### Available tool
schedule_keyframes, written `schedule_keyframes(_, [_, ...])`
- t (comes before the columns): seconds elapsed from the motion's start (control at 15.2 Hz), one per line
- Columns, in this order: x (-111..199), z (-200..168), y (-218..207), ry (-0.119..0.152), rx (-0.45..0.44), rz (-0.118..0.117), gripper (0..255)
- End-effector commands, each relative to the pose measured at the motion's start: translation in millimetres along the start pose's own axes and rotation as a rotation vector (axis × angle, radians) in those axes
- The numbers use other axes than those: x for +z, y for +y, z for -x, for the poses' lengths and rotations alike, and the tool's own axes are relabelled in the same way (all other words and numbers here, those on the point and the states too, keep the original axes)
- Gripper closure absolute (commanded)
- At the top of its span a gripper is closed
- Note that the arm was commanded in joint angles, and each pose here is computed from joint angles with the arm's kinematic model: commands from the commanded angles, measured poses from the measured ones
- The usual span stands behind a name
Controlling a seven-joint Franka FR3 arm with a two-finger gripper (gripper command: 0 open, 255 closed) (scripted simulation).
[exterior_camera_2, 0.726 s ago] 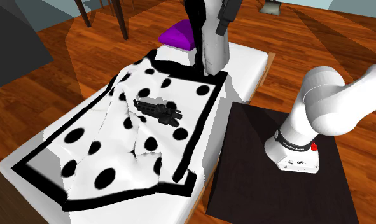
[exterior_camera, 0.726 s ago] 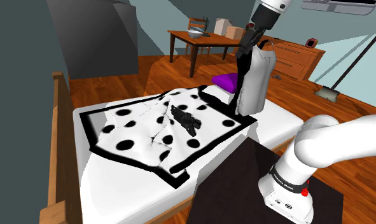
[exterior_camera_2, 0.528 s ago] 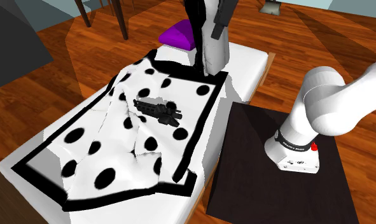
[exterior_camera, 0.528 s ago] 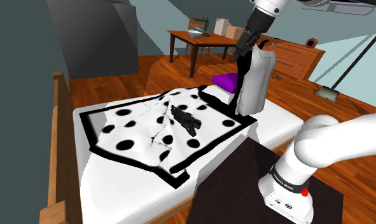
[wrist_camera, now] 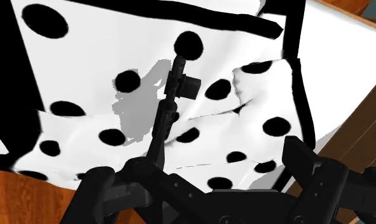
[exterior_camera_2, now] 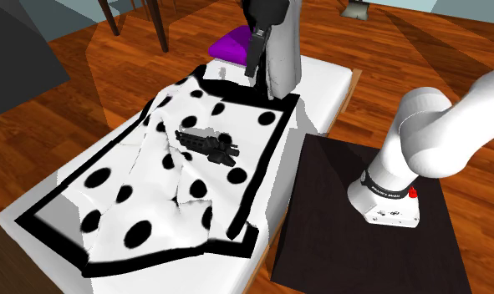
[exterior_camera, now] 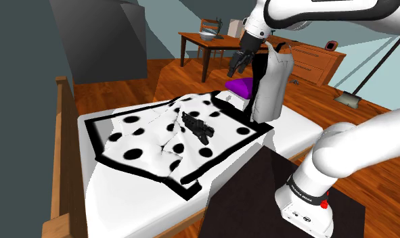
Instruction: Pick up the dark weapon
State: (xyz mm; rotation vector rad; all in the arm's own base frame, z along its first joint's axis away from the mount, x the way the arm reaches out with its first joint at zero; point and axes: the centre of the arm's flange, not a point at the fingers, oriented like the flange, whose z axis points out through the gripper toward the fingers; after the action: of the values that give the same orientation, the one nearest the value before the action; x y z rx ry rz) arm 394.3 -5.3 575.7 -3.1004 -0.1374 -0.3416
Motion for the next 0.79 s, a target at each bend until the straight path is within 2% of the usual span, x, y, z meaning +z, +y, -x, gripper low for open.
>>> schedule_keyframes(0.0, [26.6, -7.8, 4.2, -0.01, 0.014, 0.0, 0])
schedule_keyframes(0.73, [159.6, -69.8, 31.8, -0.07, 0.085, -0.004, 0])
